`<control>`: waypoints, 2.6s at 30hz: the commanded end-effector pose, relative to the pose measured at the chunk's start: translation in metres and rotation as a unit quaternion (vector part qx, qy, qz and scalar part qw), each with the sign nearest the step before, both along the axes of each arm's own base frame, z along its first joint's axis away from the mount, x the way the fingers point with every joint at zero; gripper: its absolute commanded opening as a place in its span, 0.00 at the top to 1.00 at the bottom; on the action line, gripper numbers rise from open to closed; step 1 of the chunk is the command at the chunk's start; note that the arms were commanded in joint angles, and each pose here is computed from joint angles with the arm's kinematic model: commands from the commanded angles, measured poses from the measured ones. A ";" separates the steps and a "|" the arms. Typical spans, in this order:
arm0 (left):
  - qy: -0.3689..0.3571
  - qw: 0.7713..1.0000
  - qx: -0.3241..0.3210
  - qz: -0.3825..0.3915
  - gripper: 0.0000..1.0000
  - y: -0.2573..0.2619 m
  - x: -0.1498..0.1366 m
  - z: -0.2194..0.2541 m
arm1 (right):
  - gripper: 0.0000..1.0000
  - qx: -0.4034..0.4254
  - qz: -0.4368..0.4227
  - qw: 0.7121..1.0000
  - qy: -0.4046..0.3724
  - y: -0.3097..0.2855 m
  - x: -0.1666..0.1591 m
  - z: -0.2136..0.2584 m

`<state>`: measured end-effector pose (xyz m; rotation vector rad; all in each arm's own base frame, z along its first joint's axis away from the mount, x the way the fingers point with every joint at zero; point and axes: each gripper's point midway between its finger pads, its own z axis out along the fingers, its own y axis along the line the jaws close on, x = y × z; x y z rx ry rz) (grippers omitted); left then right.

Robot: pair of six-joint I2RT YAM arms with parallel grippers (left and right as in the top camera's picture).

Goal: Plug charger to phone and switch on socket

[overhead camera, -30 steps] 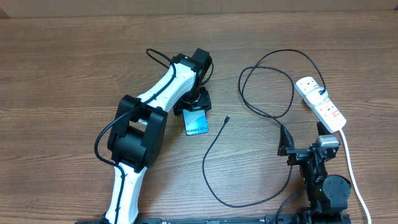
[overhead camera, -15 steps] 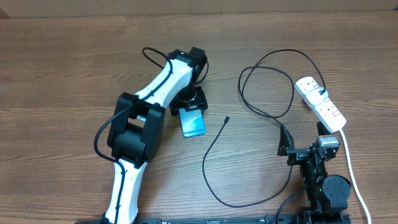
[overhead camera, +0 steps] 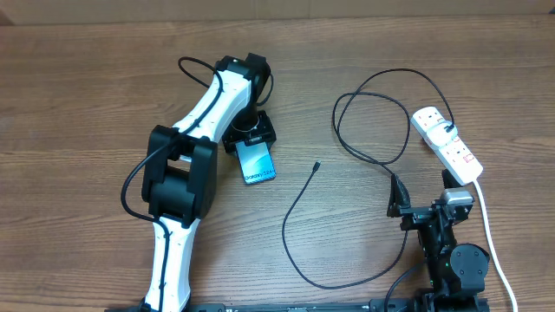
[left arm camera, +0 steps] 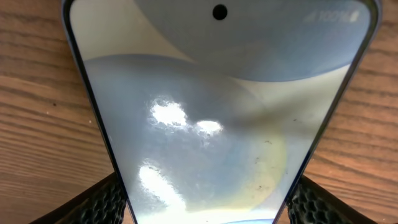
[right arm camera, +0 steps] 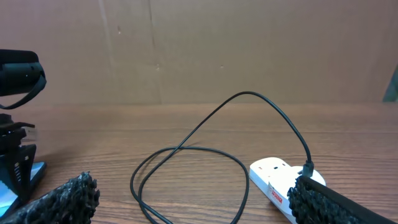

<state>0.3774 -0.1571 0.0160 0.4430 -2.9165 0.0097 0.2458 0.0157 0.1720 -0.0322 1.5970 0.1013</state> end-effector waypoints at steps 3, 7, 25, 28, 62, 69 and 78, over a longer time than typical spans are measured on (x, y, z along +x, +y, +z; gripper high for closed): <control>-0.011 1.000 -0.001 -0.015 0.28 -0.003 0.006 0.003 | 0.00 -0.002 -0.004 1.000 -0.003 -0.002 0.000 -0.001; -0.031 0.998 0.043 -0.023 0.28 0.011 0.014 0.001 | 0.00 -0.002 -0.004 1.000 -0.003 -0.002 0.000 -0.001; -0.057 0.994 0.066 -0.071 0.20 0.007 0.010 -0.037 | 0.00 -0.002 -0.004 1.000 -0.003 -0.002 0.000 -0.001; -0.061 0.992 0.078 -0.073 0.10 0.012 0.010 -0.038 | 0.00 -0.002 -0.004 1.000 -0.003 -0.002 0.000 -0.001; -0.041 0.997 0.021 -0.060 0.17 -0.001 -0.004 -0.062 | 0.00 -0.002 -0.004 1.000 -0.003 -0.002 0.000 -0.001; -0.047 0.997 0.018 -0.060 0.20 -0.002 -0.001 -0.062 | 0.00 -0.002 -0.004 1.000 -0.003 -0.002 0.000 -0.001; -0.051 0.997 0.016 -0.056 0.32 -0.004 0.001 -0.062 | 0.00 -0.002 -0.004 1.000 -0.003 -0.002 0.000 -0.001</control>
